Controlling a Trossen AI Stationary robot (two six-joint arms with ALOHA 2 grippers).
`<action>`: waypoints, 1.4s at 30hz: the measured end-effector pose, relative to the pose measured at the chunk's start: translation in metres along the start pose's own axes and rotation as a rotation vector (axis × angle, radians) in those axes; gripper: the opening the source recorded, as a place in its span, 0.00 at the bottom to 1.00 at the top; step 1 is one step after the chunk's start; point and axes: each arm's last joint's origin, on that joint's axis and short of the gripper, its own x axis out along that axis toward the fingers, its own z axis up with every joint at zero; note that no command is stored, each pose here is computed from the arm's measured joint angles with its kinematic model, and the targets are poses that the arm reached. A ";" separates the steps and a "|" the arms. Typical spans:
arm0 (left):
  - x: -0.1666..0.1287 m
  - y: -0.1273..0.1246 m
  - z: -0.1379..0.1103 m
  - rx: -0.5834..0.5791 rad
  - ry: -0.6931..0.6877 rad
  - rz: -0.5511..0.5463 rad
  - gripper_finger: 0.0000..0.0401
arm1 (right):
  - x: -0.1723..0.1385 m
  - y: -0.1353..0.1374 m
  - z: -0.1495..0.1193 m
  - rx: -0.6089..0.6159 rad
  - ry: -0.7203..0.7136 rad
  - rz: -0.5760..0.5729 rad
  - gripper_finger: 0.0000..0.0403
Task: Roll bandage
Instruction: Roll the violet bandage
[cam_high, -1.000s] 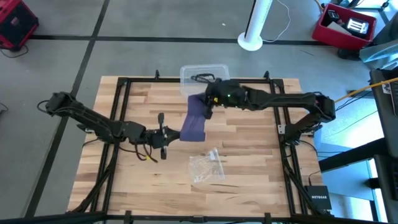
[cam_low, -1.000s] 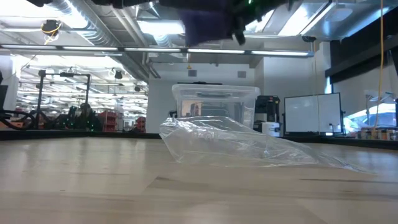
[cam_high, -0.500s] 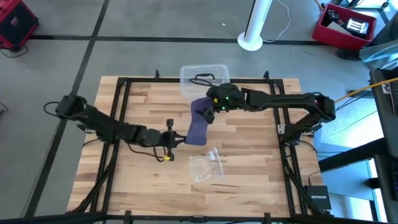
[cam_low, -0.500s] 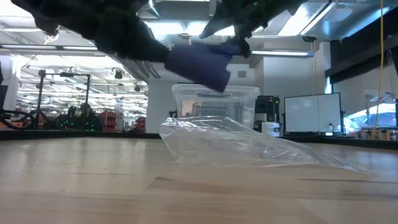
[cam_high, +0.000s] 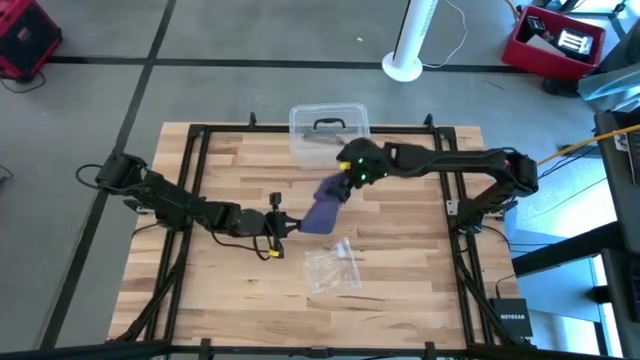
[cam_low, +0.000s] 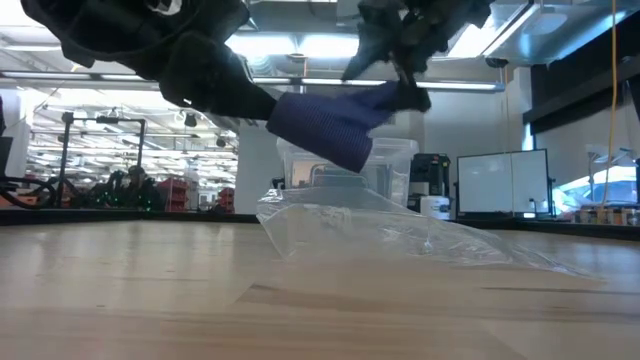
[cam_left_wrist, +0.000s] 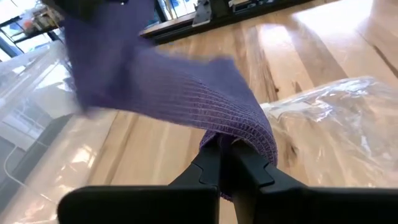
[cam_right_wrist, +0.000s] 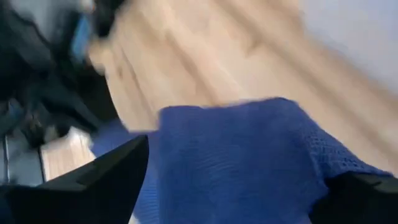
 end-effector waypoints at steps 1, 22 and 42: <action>0.000 0.000 0.000 -0.002 -0.002 0.000 0.01 | -0.007 0.001 0.005 -0.003 -0.051 -0.005 0.90; -0.002 -0.003 0.001 -0.014 -0.010 -0.010 0.01 | -0.002 -0.006 -0.010 0.054 0.081 -0.093 0.90; -0.041 0.034 0.108 0.024 -0.379 0.125 0.01 | -0.103 0.030 -0.042 -0.423 -0.202 -0.171 0.90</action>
